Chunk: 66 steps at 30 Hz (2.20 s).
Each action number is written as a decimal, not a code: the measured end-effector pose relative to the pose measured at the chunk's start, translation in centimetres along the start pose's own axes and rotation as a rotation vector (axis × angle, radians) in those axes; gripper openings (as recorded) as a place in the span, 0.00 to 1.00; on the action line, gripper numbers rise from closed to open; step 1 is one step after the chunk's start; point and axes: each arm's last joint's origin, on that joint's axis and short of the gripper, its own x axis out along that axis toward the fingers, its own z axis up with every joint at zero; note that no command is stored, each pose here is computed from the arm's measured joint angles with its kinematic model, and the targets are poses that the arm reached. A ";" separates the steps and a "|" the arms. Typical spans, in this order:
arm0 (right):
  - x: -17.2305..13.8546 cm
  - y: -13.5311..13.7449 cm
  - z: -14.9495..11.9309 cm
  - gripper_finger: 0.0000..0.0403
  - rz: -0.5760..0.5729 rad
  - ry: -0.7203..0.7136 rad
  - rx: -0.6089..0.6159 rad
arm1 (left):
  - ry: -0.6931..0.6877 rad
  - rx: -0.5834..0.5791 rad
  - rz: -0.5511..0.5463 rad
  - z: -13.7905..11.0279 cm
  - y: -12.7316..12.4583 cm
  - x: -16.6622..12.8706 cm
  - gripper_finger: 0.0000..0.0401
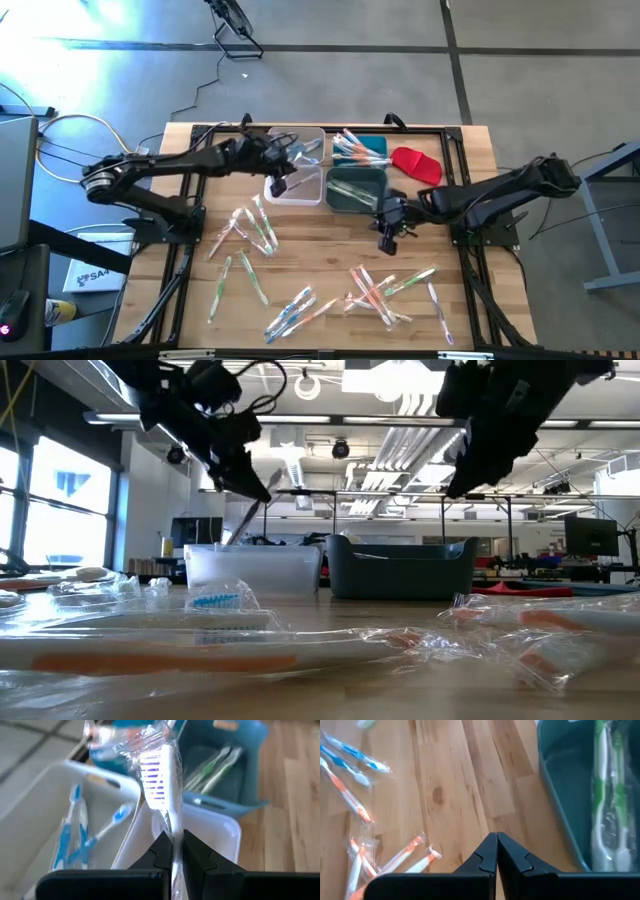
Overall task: Pick & Place Toothbrushes
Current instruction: Put the purple toothbrush into the transparent bin, then put the orange toothbrush into the blue bin
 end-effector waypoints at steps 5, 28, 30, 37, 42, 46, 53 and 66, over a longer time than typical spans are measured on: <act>1.2 0.1 -1.4 0.00 0.053 -0.084 -0.005 | 0.049 -0.010 -0.027 1.2 0.2 0.9 0.03; 2.5 -0.3 -3.2 0.00 0.203 -0.307 -0.043 | 0.274 -0.111 -0.057 0.0 0.5 4.7 0.29; 2.5 -0.3 -3.2 0.00 0.205 -0.310 -0.045 | 0.272 -0.112 -0.061 0.0 0.5 4.8 0.32; 2.5 -0.3 -3.1 0.00 0.207 -0.313 -0.045 | 0.247 -0.112 -0.061 0.2 0.5 4.8 0.37; 2.4 -0.2 -2.9 0.00 0.216 -0.335 -0.043 | 0.229 -0.124 -0.059 0.4 0.5 4.8 0.37; 2.3 -0.1 -2.8 0.00 0.224 -0.354 -0.041 | 0.239 -0.083 -0.069 0.3 0.3 4.8 0.37; 2.3 -0.1 -2.8 0.00 0.223 -0.353 -0.036 | 0.229 -0.029 -0.095 0.4 -1.9 4.9 0.29; 2.0 0.1 -2.1 0.00 0.220 -0.446 -0.145 | 0.285 -0.005 -0.059 0.1 -6.1 4.0 0.01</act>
